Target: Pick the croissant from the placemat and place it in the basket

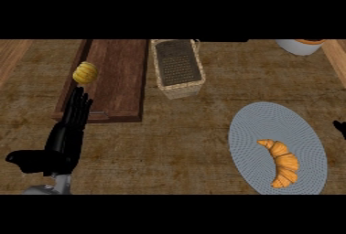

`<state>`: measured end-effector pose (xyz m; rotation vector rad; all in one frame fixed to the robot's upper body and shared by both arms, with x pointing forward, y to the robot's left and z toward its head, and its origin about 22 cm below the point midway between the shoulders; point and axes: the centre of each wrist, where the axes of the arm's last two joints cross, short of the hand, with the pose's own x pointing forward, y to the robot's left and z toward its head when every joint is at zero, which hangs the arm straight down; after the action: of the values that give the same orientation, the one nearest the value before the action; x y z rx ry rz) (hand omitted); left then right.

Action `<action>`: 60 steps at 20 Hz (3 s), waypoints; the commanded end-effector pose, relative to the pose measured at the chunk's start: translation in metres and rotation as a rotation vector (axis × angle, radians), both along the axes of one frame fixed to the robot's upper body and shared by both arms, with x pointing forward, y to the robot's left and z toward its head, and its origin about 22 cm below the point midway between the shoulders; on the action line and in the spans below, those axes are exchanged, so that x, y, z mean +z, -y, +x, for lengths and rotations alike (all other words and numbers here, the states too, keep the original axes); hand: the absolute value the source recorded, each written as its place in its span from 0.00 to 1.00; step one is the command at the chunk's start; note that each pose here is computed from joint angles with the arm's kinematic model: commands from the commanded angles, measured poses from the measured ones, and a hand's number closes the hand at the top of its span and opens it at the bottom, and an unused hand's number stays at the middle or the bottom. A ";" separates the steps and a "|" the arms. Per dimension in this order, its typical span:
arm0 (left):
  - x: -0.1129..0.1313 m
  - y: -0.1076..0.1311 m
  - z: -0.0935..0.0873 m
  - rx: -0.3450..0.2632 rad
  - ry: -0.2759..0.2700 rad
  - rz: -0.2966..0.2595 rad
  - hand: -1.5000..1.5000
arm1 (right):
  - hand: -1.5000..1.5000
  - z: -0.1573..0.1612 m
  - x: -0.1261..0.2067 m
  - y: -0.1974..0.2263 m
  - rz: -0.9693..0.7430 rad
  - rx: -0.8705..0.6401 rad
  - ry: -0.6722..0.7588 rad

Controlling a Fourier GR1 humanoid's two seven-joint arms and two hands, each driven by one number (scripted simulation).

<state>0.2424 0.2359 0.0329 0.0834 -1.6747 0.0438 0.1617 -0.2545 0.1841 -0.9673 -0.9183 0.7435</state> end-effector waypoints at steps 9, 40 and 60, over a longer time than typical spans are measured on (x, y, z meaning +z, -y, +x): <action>0.014 -0.010 -0.007 0.011 0.007 0.004 0.50 | 0.00 0.021 -0.037 -0.013 0.020 -0.104 -0.078; -0.017 -0.005 -0.008 0.008 0.016 0.003 0.50 | 0.00 0.030 -0.133 -0.011 -0.003 -0.127 -0.115; 0.003 -0.008 -0.003 0.011 -0.003 0.001 0.50 | 0.00 0.050 -0.161 -0.008 0.018 -0.126 -0.124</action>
<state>0.2445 0.2370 0.0318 0.0920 -1.6704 0.0539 0.2180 -0.2497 0.0275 -0.9413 -0.7494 0.6824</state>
